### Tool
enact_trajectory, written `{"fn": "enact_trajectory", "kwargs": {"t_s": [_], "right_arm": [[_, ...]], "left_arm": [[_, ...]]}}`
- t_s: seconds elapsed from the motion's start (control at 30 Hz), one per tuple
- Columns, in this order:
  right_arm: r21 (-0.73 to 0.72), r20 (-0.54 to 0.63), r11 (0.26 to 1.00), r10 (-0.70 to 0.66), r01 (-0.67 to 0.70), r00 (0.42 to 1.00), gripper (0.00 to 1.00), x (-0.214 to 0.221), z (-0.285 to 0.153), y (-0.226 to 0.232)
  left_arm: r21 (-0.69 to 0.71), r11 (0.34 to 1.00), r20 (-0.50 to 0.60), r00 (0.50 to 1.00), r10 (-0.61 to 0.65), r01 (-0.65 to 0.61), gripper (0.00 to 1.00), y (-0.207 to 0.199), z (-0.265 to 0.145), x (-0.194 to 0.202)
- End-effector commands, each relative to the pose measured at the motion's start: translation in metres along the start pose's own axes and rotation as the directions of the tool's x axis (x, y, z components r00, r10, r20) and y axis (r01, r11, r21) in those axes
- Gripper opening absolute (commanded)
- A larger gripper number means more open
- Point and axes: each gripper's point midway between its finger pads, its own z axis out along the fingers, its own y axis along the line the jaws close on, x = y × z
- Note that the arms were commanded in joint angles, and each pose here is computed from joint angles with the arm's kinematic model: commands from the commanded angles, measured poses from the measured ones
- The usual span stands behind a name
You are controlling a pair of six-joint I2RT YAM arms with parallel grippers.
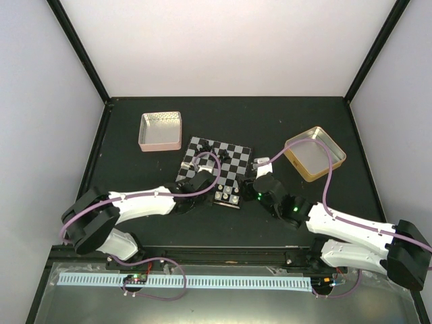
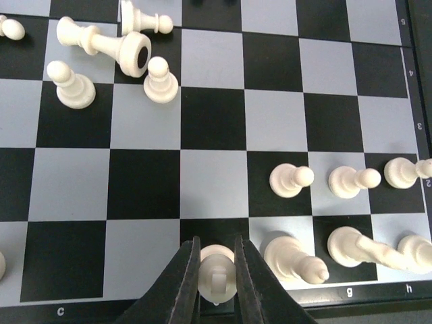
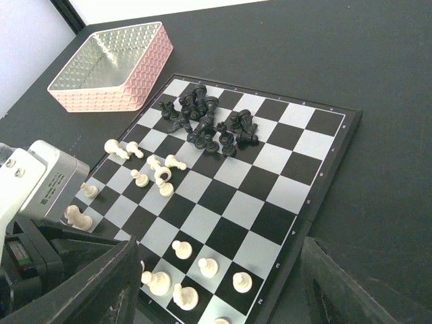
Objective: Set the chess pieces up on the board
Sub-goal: Place the chess piece on the chessboard.
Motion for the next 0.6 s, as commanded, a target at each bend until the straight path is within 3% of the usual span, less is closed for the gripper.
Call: {"fn": "enact_trajectory", "kwargs": {"t_s": [0.0,0.33,0.57], "right_arm": [[0.009,0.027,1.0,0.028,-0.029,0.999,0.65,-0.005,-0.003,-0.004],[0.001,0.027,0.999,0.033,-0.034,0.999,0.65,-0.005,-0.003,-0.003],[-0.007,0.04,0.999,0.035,-0.035,0.999,0.65,-0.009,-0.006,-0.003]], "left_arm": [[-0.039,0.999,-0.007,1.0,0.015,-0.016,0.13,0.005,0.007,0.006],[-0.01,1.0,-0.016,1.0,0.009,-0.01,0.33,-0.002,0.0,0.004],[-0.004,1.0,0.038,0.999,-0.007,0.007,0.38,-0.004,-0.021,-0.017]]}}
